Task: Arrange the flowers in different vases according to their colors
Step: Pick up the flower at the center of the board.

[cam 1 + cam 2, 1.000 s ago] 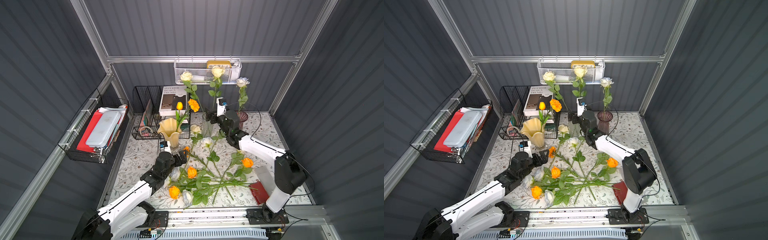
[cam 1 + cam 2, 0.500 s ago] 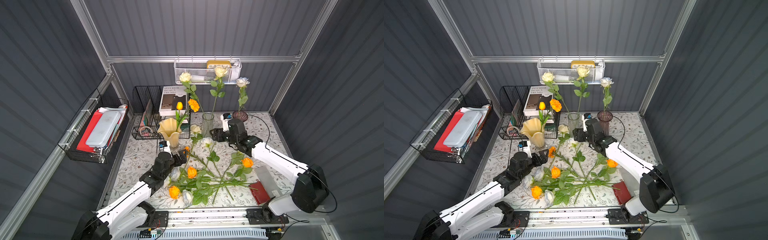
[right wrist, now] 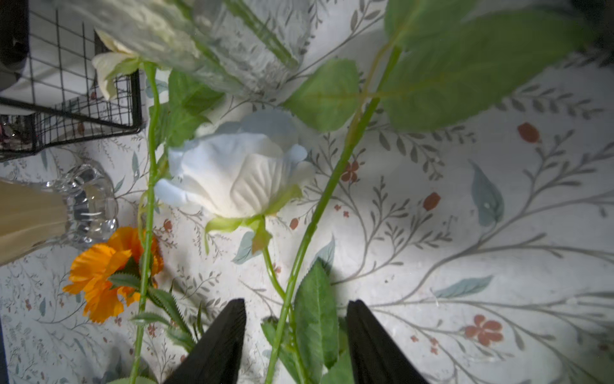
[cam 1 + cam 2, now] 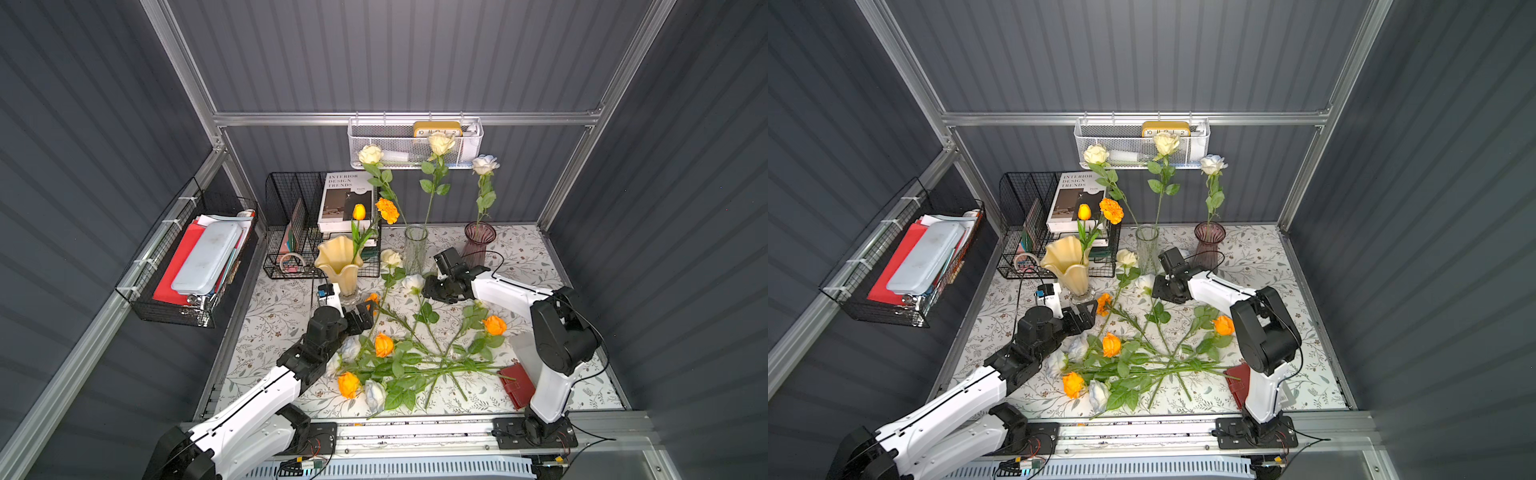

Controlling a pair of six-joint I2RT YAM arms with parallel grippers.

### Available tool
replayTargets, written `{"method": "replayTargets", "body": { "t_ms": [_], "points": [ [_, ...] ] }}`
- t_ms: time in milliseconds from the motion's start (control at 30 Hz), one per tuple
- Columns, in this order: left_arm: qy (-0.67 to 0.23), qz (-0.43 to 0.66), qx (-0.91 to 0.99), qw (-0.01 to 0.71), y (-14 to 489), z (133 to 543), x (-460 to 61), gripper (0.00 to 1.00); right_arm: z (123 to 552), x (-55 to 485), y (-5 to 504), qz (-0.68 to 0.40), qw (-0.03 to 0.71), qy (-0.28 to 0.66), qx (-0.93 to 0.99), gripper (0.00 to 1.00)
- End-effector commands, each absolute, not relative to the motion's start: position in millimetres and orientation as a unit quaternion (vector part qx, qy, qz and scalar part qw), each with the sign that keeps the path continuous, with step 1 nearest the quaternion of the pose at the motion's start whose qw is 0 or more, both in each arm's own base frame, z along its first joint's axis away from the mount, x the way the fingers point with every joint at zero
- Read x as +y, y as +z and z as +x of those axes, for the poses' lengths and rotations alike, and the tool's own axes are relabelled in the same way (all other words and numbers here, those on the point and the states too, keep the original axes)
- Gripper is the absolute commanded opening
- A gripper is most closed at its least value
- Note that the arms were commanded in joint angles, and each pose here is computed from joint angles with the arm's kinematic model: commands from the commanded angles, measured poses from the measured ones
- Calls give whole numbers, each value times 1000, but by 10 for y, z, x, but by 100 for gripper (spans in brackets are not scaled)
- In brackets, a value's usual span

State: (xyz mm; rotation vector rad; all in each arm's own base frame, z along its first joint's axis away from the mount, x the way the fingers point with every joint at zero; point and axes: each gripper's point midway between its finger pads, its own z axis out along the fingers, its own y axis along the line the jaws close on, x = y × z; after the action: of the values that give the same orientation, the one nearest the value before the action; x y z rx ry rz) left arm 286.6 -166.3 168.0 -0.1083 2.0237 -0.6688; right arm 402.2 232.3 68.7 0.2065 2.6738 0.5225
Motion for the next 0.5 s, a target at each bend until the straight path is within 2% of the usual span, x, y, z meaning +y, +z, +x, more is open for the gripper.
{"method": "replayTargets", "body": {
  "t_ms": [0, 467],
  "points": [
    [-276, -31, 826, 490, 1706, 2850, -1670, 99, 4113, 2285, 640, 91, 190, 185, 960, 50],
    [-278, -31, 823, 495, 1728, 2835, -1655, 99, 4410, 2296, 274, 100, 174, 179, 963, 39]
  ]
}}
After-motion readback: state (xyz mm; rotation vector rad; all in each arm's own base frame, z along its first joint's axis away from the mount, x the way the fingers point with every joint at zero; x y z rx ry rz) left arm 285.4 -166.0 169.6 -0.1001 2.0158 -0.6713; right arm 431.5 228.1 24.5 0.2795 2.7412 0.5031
